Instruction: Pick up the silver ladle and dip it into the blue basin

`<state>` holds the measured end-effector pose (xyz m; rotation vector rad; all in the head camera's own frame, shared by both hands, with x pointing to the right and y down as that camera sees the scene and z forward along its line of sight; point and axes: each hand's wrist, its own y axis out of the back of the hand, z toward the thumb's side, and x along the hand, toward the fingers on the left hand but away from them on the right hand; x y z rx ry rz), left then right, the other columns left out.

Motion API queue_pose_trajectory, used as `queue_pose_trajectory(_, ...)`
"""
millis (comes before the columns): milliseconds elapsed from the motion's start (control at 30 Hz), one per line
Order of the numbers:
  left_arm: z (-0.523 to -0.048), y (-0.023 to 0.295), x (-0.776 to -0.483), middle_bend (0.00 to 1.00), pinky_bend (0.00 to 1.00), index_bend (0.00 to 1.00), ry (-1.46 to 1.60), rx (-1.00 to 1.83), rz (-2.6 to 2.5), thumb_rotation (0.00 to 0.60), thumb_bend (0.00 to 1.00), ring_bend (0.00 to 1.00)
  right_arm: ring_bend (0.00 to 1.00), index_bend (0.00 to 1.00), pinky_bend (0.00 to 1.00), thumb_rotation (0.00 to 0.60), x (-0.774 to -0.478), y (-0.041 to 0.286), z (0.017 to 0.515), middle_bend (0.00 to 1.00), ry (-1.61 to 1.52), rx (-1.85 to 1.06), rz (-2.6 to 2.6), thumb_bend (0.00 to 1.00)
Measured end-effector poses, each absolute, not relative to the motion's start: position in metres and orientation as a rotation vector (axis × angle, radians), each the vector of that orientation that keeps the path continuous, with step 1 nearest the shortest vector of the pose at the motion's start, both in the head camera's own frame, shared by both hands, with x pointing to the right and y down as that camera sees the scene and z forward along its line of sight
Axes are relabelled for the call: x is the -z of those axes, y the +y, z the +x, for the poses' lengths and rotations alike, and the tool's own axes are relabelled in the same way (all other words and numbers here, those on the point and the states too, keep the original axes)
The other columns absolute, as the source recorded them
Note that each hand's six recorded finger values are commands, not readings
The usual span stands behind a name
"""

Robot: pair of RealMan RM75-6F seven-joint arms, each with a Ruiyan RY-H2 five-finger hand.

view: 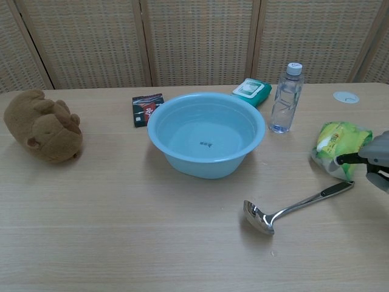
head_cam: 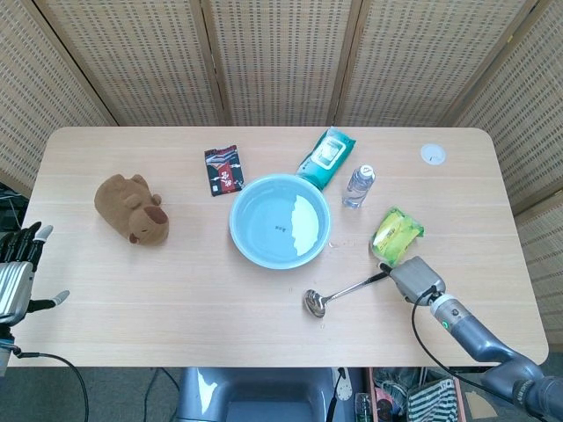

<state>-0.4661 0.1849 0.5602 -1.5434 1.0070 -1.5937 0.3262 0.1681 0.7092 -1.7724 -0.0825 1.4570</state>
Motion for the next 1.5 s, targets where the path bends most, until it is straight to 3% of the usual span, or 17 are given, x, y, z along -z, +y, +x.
queue_pose_trajectory(500, -0.467, 0.185, -0.56, 0.0, 0.0, 0.0, 1.007, 1.588, -1.549, 0.6, 0.0, 0.0, 0.8, 0.17, 0.99, 0.6, -0.732, 0.18, 0.319, 0.81, 0.001, -1.559, -1.775, 0.82)
queue_pose_trajectory(1000, -0.463, 0.186, -0.56, 0.0, 0.0, 0.0, 1.0, 1.585, -1.557, 0.6, 0.0, 0.0, 0.8, 0.2, 0.99, 0.6, -0.711, 0.205, 0.315, 0.81, 0.094, -1.572, -1.773, 0.84)
queue_pose_trajectory(1033, -0.463, 0.186, -0.56, 0.0, 0.0, 0.0, 1.001, 1.585, -1.556, 0.6, 0.0, 0.0, 0.8, 0.2, 0.99, 0.6, -0.71, 0.205, 0.315, 0.81, 0.088, -1.571, -1.771, 0.79)
queue_pose_trajectory(1100, -0.464, 0.186, -0.559, 0.0, 0.0, 0.0, 1.005, 1.583, -1.555, 0.6, 0.0, 0.0, 0.8, 0.2, 0.99, 0.6, -0.708, 0.203, 0.313, 0.82, 0.062, -1.564, -1.765, 0.59)
queue_pose_trajectory(1167, -0.464, 0.186, -0.558, 0.0, 0.0, 0.0, 1.01, 1.581, -1.553, 0.6, 0.0, 0.0, 0.8, 0.2, 0.99, 0.6, -0.705, 0.199, 0.311, 0.83, 0.012, -1.547, -1.75, 0.27)
queue_pose_trajectory(1233, -0.465, 0.186, -0.558, 0.0, 0.0, 0.0, 1.011, 1.582, -1.552, 0.6, 0.0, 0.0, 0.81, 0.2, 1.0, 0.6, -0.702, 0.194, 0.308, 0.84, -0.048, -1.524, -1.73, 0.1)
queue_pose_trajectory(1333, -0.465, 0.186, -0.558, 0.0, 0.0, 0.0, 1.01, 1.582, -1.554, 0.6, 0.0, 0.0, 0.82, 0.22, 1.0, 0.6, -0.698, 0.19, 0.305, 0.85, -0.138, -1.489, -1.711, 0.02)
queue_pose_trajectory(1500, -0.465, 0.186, -0.559, 0.0, 0.0, 0.0, 1.007, 1.582, -1.554, 0.6, 0.0, 0.0, 0.83, 0.34, 1.0, 0.6, -0.701, 0.193, 0.298, 0.86, -0.233, -1.465, -1.724, 0.02)
